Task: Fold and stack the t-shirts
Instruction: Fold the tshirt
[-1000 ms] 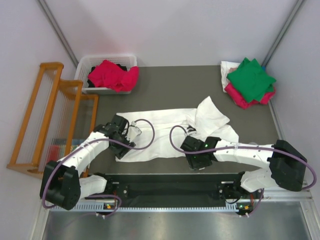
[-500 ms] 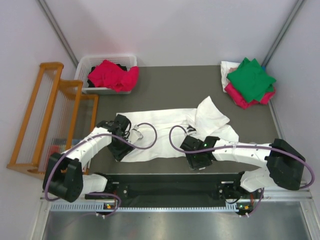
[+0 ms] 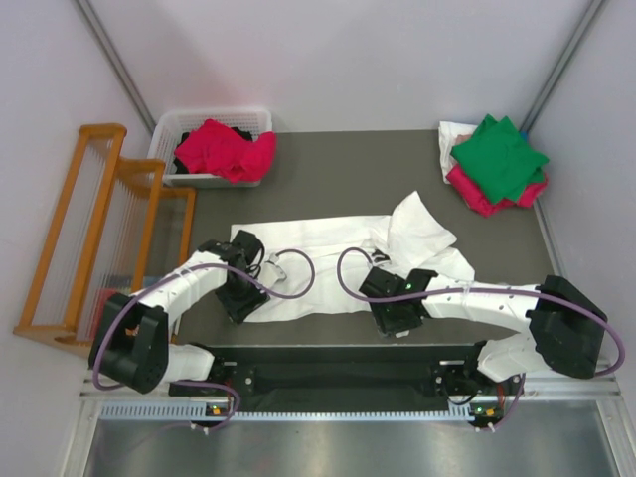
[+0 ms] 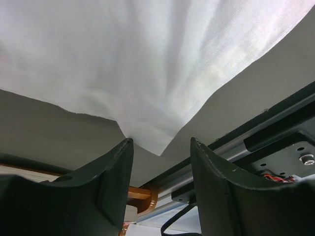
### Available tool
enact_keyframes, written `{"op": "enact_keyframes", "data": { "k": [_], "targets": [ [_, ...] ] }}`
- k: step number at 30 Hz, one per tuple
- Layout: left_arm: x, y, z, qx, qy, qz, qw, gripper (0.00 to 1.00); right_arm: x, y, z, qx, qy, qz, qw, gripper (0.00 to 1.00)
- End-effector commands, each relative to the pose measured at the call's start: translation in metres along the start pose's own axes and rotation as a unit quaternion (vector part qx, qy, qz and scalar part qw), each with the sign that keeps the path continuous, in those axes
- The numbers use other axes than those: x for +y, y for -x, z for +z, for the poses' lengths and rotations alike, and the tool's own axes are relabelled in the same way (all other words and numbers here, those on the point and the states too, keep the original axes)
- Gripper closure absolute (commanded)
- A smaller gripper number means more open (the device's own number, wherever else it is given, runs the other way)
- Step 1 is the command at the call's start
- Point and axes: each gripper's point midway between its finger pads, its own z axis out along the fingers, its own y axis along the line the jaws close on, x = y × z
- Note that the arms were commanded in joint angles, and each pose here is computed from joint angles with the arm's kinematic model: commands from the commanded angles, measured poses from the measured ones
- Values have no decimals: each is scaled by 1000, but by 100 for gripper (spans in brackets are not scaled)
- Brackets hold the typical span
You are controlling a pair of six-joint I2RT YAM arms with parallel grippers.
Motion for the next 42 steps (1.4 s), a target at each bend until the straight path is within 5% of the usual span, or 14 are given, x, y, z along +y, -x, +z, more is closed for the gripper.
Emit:
{"op": "enact_keyframes", "data": {
  "k": [1, 28, 34, 39, 42],
  "targets": [
    [-2, 2, 9, 0, -7, 8, 1000, 45, 8, 22, -8, -30, 15, 7, 999, 46],
    [1, 12, 20, -13, -7, 0, 1000, 52, -13, -8, 33, 9, -17, 19, 1000, 54],
    [1, 12, 20, -15, -6, 1, 1000, 52, -14, -9, 36, 11, -18, 23, 1000, 66],
    [4, 14, 21, -20, 3, -3, 1000, 53, -15, -9, 36, 14, -21, 25, 999, 89],
    [6, 16, 20, -27, 8, -6, 1000, 89, -15, -7, 34, 12, -20, 27, 999, 95]
  ]
}}
